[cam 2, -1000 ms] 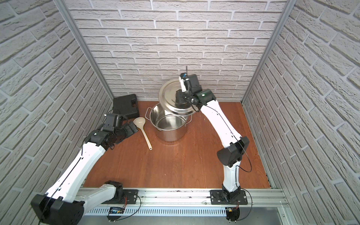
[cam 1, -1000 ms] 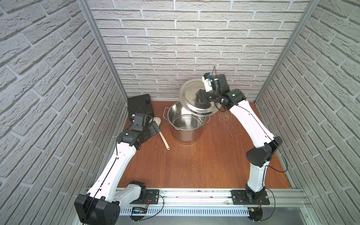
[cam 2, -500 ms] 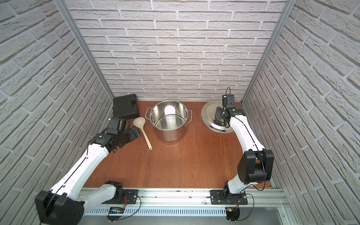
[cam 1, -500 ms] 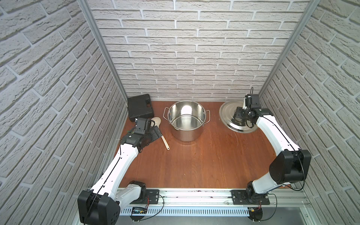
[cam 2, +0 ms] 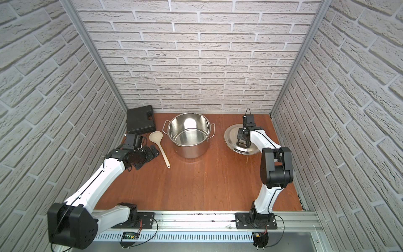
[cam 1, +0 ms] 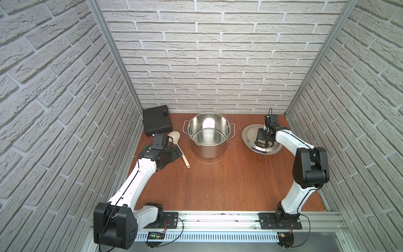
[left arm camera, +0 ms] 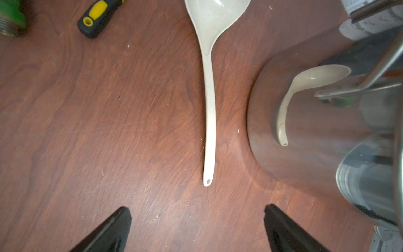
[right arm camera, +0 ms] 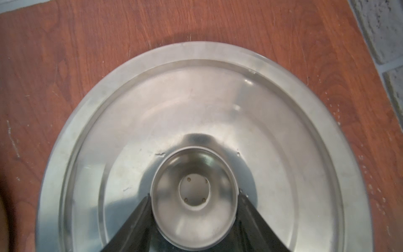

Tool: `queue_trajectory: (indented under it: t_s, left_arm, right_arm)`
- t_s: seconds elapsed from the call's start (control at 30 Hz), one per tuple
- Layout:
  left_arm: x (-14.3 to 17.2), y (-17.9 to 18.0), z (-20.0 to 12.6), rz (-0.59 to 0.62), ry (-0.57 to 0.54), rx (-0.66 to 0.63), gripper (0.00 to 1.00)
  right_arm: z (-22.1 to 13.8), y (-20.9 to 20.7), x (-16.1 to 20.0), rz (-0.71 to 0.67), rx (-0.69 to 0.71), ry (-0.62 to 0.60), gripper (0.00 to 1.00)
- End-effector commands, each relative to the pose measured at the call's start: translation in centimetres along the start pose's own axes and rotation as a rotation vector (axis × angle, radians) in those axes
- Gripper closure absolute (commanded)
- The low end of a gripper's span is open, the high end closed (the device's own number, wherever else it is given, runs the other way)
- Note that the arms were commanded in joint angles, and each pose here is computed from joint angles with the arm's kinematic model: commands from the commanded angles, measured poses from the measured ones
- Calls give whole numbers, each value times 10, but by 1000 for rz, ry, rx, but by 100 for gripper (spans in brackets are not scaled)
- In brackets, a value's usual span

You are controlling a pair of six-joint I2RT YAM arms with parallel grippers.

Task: Stir the soup with a spoon
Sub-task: Place the lid at the center of the board.

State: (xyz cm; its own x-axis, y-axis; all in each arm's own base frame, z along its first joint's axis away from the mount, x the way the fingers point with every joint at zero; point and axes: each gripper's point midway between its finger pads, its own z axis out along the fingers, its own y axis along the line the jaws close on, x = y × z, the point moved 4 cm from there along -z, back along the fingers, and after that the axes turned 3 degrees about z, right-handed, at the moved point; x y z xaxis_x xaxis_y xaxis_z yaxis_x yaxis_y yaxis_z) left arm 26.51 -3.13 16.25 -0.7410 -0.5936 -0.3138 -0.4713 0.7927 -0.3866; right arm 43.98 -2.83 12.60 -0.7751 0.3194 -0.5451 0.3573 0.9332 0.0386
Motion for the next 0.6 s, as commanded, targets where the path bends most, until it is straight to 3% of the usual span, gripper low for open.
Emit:
queue_trajectory:
  t_s: [0.0,0.43,0.57]
  left_arm:
    - [1,1,6,-1,18,17,2]
    - [-5,14,29,24,49,-98,5]
    - [-7,15,37,21,53,-108,6]
  right_arm:
    - [-1,8,-28,7,-30,-106,97]
    - [21,6,0,6,-23,-17,97]
    - [24,5,4,8,-16,27,90]
